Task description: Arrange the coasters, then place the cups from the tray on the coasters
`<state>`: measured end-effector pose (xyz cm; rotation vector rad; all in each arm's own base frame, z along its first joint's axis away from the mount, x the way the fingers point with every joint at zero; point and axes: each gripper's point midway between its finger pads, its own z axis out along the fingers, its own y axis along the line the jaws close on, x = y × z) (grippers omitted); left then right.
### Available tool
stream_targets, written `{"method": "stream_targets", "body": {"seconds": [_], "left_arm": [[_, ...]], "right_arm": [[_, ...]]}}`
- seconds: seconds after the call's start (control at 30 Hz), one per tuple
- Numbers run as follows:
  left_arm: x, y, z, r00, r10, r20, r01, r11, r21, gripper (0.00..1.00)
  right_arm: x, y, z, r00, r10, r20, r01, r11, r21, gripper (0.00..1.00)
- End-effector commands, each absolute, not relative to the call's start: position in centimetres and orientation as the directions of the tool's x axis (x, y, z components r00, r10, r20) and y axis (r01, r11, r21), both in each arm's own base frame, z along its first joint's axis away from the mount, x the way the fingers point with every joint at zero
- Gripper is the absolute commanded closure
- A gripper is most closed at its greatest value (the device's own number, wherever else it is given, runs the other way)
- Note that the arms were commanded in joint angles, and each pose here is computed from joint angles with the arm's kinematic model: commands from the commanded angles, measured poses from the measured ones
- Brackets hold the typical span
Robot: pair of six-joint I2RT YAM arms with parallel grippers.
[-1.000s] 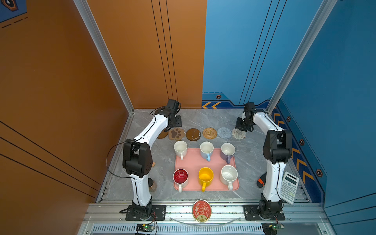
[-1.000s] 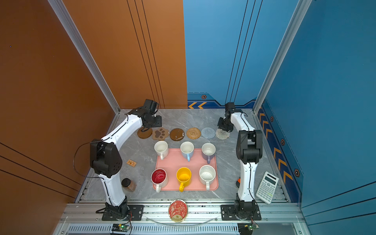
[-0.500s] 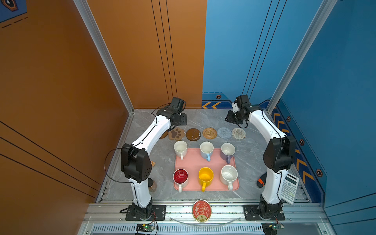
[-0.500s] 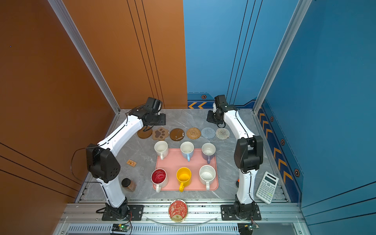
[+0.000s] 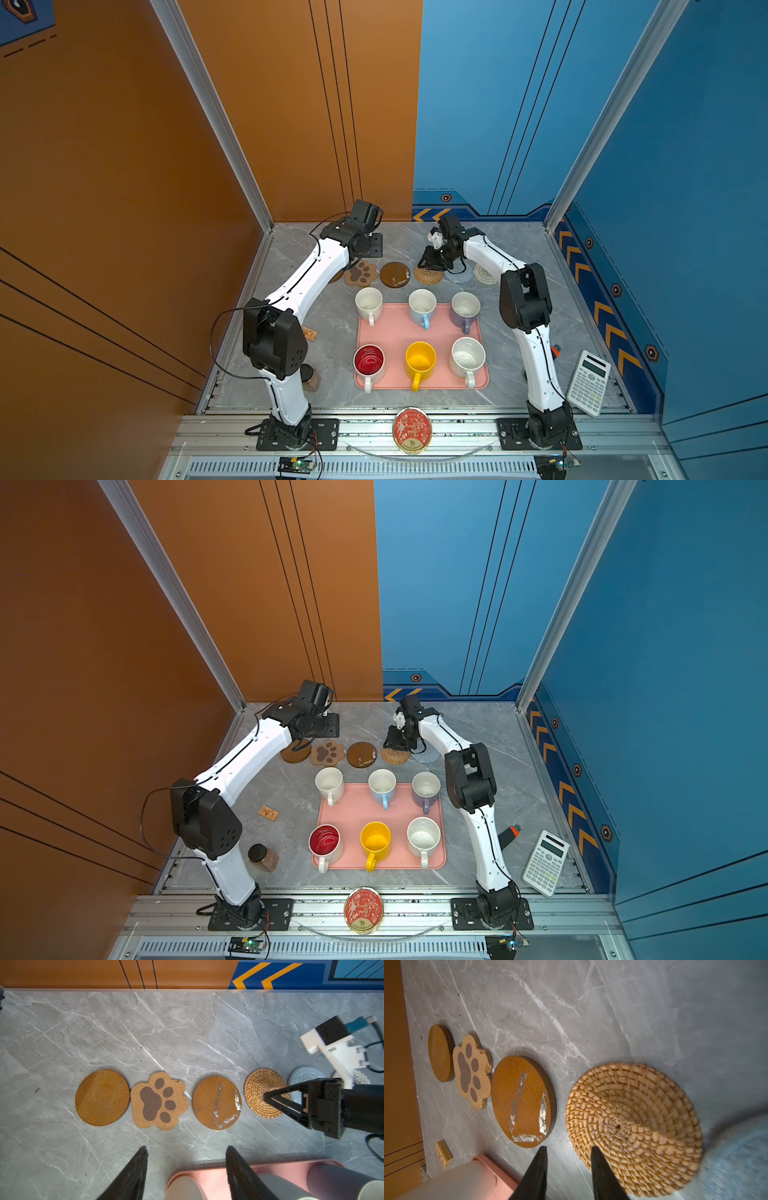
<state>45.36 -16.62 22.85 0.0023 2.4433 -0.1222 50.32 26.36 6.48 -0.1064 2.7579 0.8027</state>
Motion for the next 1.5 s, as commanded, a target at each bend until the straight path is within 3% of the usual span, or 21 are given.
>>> {"method": "stream_targets", "body": {"seconds": [0.0,0.57,1.47], "left_arm": [[44.6,-16.3,23.9,-0.754,-0.038,-0.656,0.022,0.996,-0.083,0.38],[44.2,-15.9,23.1,-0.763,-0.035,-0.645,0.012,0.998,-0.068,0.38],[43.4,-14.6,23.7,-0.753,-0.038,-0.657,-0.009,0.999,-0.047,0.37]], "right_arm": [[50.8,27.8,7.9,-0.958,0.007,-0.287,-0.164,0.807,0.567,0.66],[50.0,30.7,5.1,-0.977,-0.008,-0.214,-0.144,0.763,0.63,0.65],[50.3,32.9,3.6,-0.983,0.007,-0.183,-0.122,0.724,0.678,0.65]]}}
